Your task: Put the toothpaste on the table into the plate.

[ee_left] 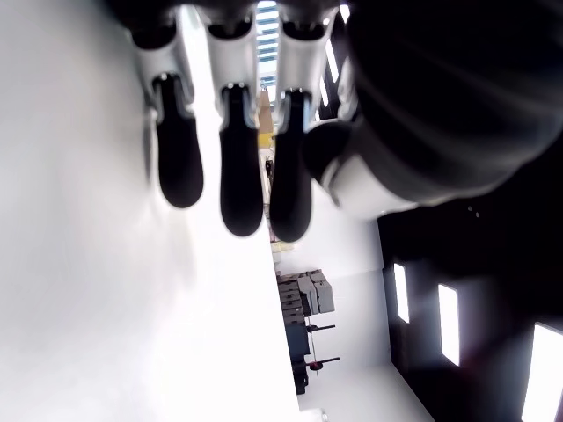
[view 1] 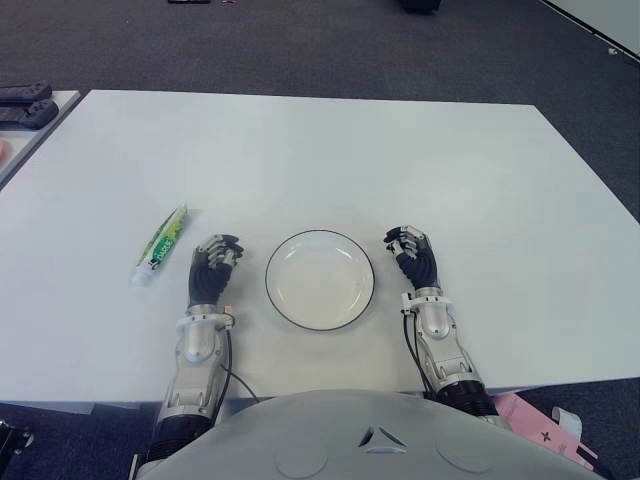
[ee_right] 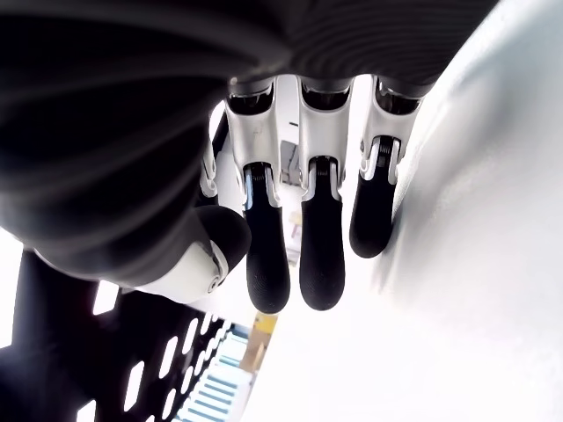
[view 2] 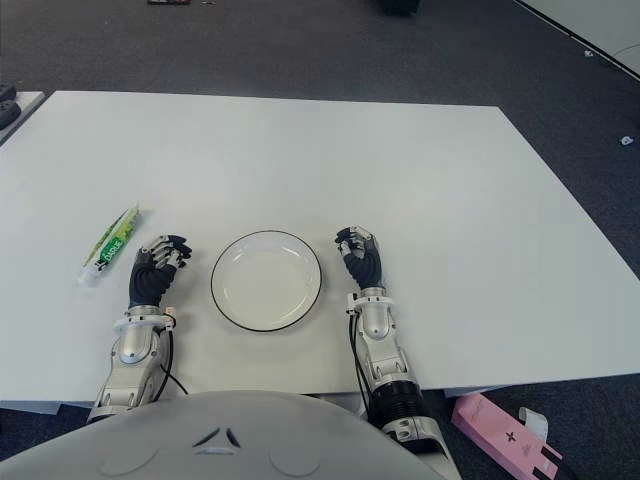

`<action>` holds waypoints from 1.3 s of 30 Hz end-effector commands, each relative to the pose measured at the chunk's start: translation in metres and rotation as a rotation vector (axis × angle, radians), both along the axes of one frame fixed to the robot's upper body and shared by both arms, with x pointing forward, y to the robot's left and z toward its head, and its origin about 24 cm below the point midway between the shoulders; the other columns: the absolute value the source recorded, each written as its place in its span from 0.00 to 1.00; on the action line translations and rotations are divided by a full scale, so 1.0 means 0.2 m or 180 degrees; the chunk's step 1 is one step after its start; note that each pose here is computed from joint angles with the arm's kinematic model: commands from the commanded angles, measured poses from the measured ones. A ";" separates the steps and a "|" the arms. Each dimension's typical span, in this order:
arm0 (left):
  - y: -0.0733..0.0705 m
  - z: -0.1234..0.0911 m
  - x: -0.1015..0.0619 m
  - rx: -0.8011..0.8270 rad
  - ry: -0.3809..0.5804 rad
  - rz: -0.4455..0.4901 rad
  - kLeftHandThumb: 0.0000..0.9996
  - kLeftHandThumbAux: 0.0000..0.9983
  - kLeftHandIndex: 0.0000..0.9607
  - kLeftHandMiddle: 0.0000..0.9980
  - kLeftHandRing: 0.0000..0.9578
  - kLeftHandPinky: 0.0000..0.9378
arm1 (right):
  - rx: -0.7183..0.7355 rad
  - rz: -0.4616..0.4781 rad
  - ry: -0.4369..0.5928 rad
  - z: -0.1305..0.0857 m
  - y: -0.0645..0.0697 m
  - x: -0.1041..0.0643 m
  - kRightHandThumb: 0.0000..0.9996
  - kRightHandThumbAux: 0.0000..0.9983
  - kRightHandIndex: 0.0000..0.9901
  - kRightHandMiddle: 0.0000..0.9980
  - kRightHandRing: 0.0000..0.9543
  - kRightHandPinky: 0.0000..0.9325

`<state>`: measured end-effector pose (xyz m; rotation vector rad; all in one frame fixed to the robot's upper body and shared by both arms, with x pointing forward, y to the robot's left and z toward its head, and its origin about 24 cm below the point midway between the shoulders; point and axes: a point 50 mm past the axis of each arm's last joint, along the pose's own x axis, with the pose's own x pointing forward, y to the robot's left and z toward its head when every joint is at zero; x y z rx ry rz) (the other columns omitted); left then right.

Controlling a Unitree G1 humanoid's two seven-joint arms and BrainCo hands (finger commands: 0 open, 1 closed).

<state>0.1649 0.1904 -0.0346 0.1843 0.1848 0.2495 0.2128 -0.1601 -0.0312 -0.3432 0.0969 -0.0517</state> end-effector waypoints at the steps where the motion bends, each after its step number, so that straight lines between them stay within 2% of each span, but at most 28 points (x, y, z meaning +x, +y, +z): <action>1: 0.00 -0.07 -0.06 -0.0049 0.0313 0.0008 0.70 0.72 0.44 0.51 0.53 0.54 | -0.0072 -0.0069 0.0463 -0.12 -0.02 -0.08 0.70 0.73 0.43 0.50 0.52 0.45; 5: 0.01 -0.06 -0.06 0.0084 0.0184 0.0063 0.70 0.72 0.44 0.51 0.53 0.56 | -0.0054 -0.0071 0.0456 -0.12 -0.02 -0.08 0.71 0.73 0.43 0.50 0.52 0.46; 10: 0.01 -0.03 -0.06 0.0342 -0.0044 0.0272 0.70 0.72 0.45 0.52 0.55 0.59 | -0.0049 -0.0068 0.0454 -0.12 -0.02 -0.09 0.71 0.73 0.43 0.50 0.52 0.46; 14: 0.01 0.02 -0.06 0.0802 -0.0272 0.0521 0.70 0.72 0.45 0.55 0.58 0.59 | -0.0074 -0.0056 0.0450 -0.12 -0.02 -0.09 0.71 0.73 0.43 0.50 0.52 0.44; 18: 0.02 0.04 -0.06 0.1506 -0.0413 0.0777 0.70 0.72 0.45 0.58 0.61 0.58 | -0.0086 -0.0045 0.0457 -0.12 -0.02 -0.09 0.71 0.73 0.43 0.50 0.52 0.45; 24: 0.03 0.09 -0.04 0.2172 -0.0634 0.0974 0.71 0.72 0.45 0.63 0.66 0.66 | -0.0068 -0.0036 0.0448 -0.12 -0.01 -0.09 0.70 0.73 0.43 0.50 0.53 0.47; 28: 0.06 0.12 -0.03 0.2517 -0.0732 0.1095 0.71 0.72 0.45 0.65 0.69 0.68 | -0.0059 -0.0031 0.0444 -0.13 -0.01 -0.08 0.70 0.73 0.43 0.50 0.53 0.47; 31: 0.08 0.13 -0.03 0.2731 -0.0697 0.1117 0.70 0.72 0.45 0.59 0.62 0.61 | -0.0052 -0.0028 0.0439 -0.13 -0.01 -0.08 0.70 0.73 0.43 0.50 0.52 0.47; 34: 0.14 0.16 -0.02 0.2922 -0.0547 0.1076 0.69 0.73 0.43 0.46 0.49 0.48 | -0.0043 -0.0031 0.0438 -0.13 -0.01 -0.08 0.70 0.73 0.43 0.50 0.53 0.48; 35: 0.18 0.19 -0.02 0.3002 -0.0409 0.1026 0.68 0.73 0.43 0.41 0.44 0.45 | -0.0039 -0.0034 0.0438 -0.13 -0.01 -0.08 0.70 0.73 0.43 0.50 0.53 0.48; 36: 0.21 0.21 -0.02 0.3047 -0.0311 0.0992 0.49 0.71 0.32 0.33 0.36 0.37 | -0.0038 -0.0036 0.0438 -0.13 -0.01 -0.08 0.70 0.73 0.43 0.50 0.53 0.48; 37: 0.22 0.22 -0.02 0.3061 -0.0219 0.0987 0.42 0.70 0.28 0.30 0.32 0.35 | -0.0038 -0.0036 0.0437 -0.13 -0.01 -0.08 0.70 0.73 0.43 0.50 0.53 0.48; 39: 0.23 0.22 -0.01 0.3057 -0.0132 0.0992 0.32 0.62 0.18 0.22 0.24 0.28 | -0.0038 -0.0034 0.0436 -0.13 -0.01 -0.08 0.70 0.73 0.43 0.50 0.53 0.49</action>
